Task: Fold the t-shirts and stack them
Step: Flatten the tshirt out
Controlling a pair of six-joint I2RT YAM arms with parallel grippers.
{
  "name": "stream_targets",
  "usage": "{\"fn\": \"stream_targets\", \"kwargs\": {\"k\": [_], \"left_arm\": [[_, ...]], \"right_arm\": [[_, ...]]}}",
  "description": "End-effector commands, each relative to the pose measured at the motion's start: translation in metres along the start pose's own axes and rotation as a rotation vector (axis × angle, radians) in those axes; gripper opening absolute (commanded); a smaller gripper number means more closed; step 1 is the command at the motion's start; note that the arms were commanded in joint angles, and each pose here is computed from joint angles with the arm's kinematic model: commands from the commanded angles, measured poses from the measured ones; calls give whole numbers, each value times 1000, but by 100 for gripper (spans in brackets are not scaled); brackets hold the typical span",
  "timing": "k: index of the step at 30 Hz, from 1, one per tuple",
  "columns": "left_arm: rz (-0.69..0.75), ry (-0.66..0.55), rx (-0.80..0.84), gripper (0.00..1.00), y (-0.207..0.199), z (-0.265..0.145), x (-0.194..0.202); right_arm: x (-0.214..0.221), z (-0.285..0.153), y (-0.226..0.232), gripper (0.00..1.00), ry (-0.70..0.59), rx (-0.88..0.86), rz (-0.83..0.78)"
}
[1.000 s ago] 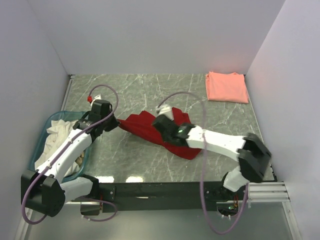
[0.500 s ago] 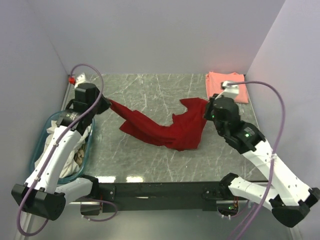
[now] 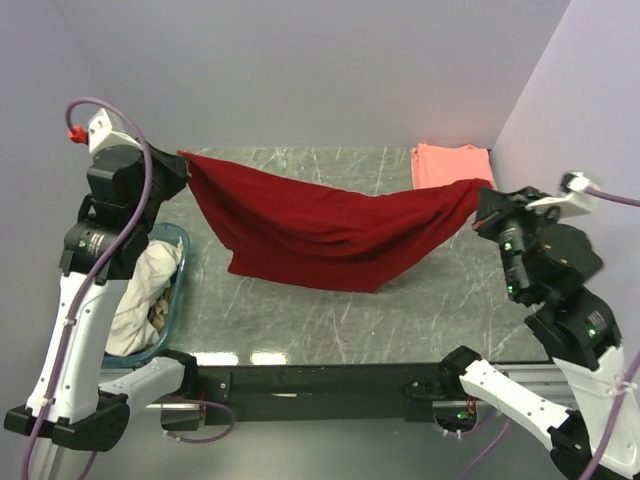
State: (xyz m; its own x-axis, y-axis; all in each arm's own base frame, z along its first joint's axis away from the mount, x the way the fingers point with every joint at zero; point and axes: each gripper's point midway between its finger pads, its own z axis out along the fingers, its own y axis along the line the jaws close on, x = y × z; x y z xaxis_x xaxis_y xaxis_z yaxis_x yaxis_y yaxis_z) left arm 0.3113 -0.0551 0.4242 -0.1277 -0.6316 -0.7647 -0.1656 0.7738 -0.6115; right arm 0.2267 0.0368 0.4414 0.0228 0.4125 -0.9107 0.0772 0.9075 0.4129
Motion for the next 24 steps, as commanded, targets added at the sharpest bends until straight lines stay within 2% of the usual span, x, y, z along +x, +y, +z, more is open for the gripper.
{"fn": "stream_targets", "kwargs": {"k": [1,10,16,20,24], "left_arm": [[-20,-128,4,1,-9,-20,-44],[-93,-302,147,0,-35,-84,-103],[-107,-331,221,0,-51,-106,-121],[-94,-310,203,0,-51,-90,-114],[-66,-213,180,0,-56,-34,-82]], "right_arm": [[-44,-12,-3,0,-114,13,70],[-107,-56,-14,0,-269,-47,165],[-132,-81,-17,0,-339,-115,212],[-123,-66,-7,0,-334,-120,177],[-80,-17,17,0,-244,-97,70]]}}
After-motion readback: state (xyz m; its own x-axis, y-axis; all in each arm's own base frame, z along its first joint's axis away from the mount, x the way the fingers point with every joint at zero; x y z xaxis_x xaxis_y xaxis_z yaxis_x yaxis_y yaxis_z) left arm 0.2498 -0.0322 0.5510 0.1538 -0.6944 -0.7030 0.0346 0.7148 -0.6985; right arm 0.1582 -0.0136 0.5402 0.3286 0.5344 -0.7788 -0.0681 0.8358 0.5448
